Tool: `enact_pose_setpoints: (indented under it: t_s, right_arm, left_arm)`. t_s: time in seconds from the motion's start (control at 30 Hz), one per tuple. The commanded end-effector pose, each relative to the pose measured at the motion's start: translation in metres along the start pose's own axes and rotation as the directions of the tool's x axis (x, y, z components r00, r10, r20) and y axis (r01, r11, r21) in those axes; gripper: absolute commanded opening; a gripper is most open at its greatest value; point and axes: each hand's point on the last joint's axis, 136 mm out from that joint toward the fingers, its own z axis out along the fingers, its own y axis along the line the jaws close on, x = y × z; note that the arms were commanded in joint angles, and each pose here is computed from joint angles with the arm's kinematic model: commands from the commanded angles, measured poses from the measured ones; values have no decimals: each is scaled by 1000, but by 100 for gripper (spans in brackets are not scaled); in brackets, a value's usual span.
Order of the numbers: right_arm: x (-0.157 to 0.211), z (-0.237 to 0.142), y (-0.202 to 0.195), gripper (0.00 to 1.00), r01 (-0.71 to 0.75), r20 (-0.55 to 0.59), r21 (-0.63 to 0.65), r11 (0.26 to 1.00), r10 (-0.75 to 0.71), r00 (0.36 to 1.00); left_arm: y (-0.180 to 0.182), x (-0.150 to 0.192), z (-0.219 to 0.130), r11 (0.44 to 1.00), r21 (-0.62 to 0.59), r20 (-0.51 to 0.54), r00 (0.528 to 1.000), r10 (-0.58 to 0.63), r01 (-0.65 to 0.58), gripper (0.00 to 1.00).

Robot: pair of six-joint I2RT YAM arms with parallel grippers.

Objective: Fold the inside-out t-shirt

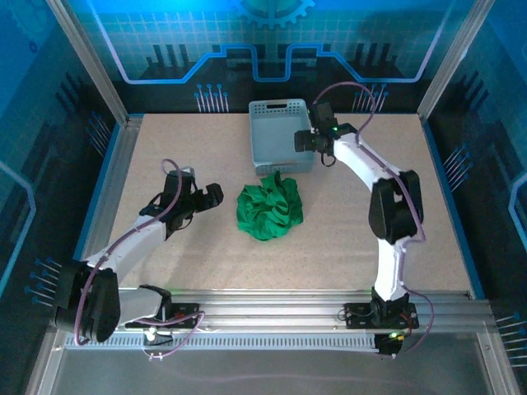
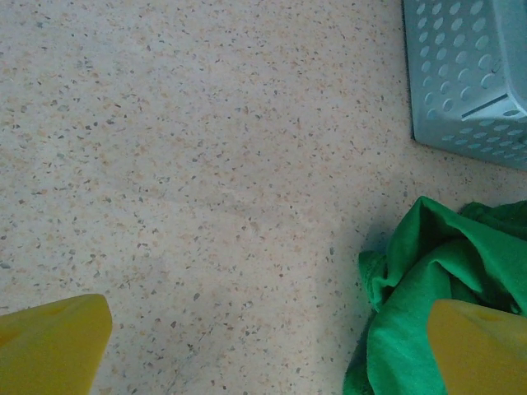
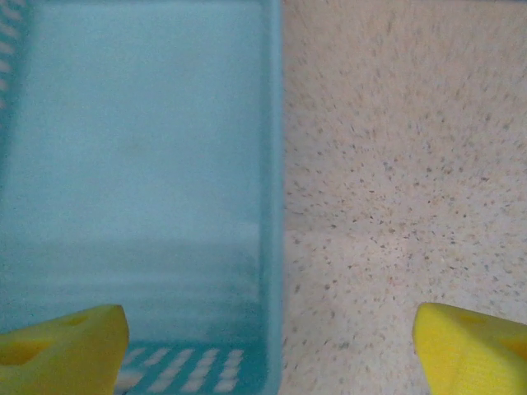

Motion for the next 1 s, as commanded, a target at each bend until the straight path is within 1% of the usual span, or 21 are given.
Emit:
enact_pose_setpoints:
  t_s: [0.0, 0.07, 0.17, 0.2, 0.27, 0.4, 0.47, 0.53, 0.73, 0.83, 0.97]
  right_arm:
    - [-2, 18, -6, 90, -21, -71, -13, 1000, 20, 997]
    - [-4, 29, -5, 88, -31, -94, -23, 999, 29, 995]
    - [-3, 44, -13, 85, -54, -134, 12, 998, 55, 989]
    - [4, 54, -18, 83, -68, -162, 40, 997, 73, 984]
    - [11, 62, -34, 80, -111, -193, 91, 990, 126, 973]
    - [26, 69, -67, 72, -228, -217, 138, 964, 253, 943]
    - [30, 67, -82, 70, -283, -209, 145, 948, 309, 928]
    - [29, 57, -101, 69, -326, -178, 169, 930, 355, 918]
    - [49, 36, -165, 66, -431, -132, 282, 857, 479, 868]
    - [64, 24, -201, 65, -488, -107, 339, 804, 549, 829]
    - [88, 8, -249, 62, -583, -61, 401, 707, 656, 753]
  left_arm:
    - [-7, -7, -2, 1000, 25, 5, 1000, -7, 7, 99]
    - [-6, -7, -1, 1000, 23, 1, 1000, -9, 9, 99]
    - [-6, -5, 1, 1000, 21, -5, 1000, -8, 9, 99]
    - [-6, -6, 0, 1000, 20, -4, 1000, -9, 10, 99]
    - [-5, -6, 0, 1000, 17, 0, 1000, -7, 7, 99]
    - [-4, -6, 0, 1000, 10, 1, 1000, -4, 4, 99]
    - [-4, -6, 0, 1000, 8, 1, 1000, -3, 3, 99]
    - [-3, -6, 1, 1000, 7, -2, 1000, -3, 3, 99]
    - [-3, -5, 3, 1000, 6, -6, 1000, -4, 4, 99]
    - [-3, -4, 3, 1000, 5, -7, 1000, -4, 4, 99]
    - [-3, -4, 3, 1000, 5, -7, 1000, -4, 4, 99]
